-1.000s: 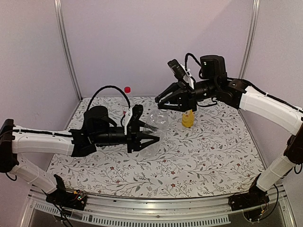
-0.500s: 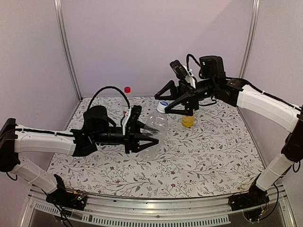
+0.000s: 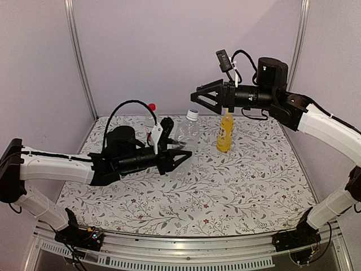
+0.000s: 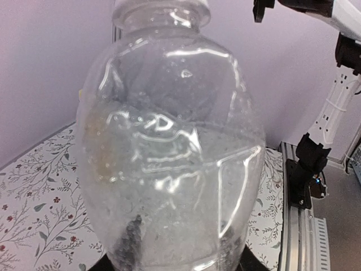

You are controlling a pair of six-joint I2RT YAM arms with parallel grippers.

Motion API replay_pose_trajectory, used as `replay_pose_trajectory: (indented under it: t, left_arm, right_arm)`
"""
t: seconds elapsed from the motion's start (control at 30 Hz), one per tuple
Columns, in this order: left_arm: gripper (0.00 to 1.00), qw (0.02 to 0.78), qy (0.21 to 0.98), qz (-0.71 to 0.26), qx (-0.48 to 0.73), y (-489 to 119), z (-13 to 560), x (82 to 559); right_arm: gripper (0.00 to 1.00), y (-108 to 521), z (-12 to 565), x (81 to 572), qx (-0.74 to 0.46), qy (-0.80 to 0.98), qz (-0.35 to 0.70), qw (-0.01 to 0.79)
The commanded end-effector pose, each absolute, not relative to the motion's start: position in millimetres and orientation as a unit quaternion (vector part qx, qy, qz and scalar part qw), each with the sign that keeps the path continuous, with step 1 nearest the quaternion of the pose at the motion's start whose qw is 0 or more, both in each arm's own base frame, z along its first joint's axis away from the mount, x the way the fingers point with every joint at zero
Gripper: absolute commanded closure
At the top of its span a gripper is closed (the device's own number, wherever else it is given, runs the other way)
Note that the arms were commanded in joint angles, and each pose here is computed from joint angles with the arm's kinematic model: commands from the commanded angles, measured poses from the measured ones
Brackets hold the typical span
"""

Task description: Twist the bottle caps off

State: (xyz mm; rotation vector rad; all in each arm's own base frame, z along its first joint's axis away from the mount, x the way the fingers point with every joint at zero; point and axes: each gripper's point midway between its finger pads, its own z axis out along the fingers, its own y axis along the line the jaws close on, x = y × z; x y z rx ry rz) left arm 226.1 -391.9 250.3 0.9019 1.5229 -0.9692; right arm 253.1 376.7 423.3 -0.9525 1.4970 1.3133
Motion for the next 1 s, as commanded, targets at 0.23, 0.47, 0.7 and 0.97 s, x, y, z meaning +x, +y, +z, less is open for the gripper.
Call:
replay_pose_trajectory:
  t: [0.23, 0.47, 0.7, 0.97]
  left_arm:
    - [0.67, 0.581, 0.66, -0.338, 0.336, -396, 262, 242]
    - [0.67, 0.584, 0.66, -0.334, 0.336, -396, 263, 243]
    - [0.67, 0.586, 0.664, -0.326, 0.331, -393, 261, 245]
    - [0.67, 0.588, 0.666, -0.32, 0.329, -390, 261, 246]
  right_arm:
    - [0.15, 408, 398, 278, -0.313, 0.68, 0.495, 0.441]
    - [0.38, 414, 387, 275, -0.324, 0.686, 0.49, 0.43]
    - [0.52, 415, 382, 275, -0.326, 0.689, 0.487, 0.427]
    - [0.66, 414, 381, 275, -0.327, 0.689, 0.485, 0.428]
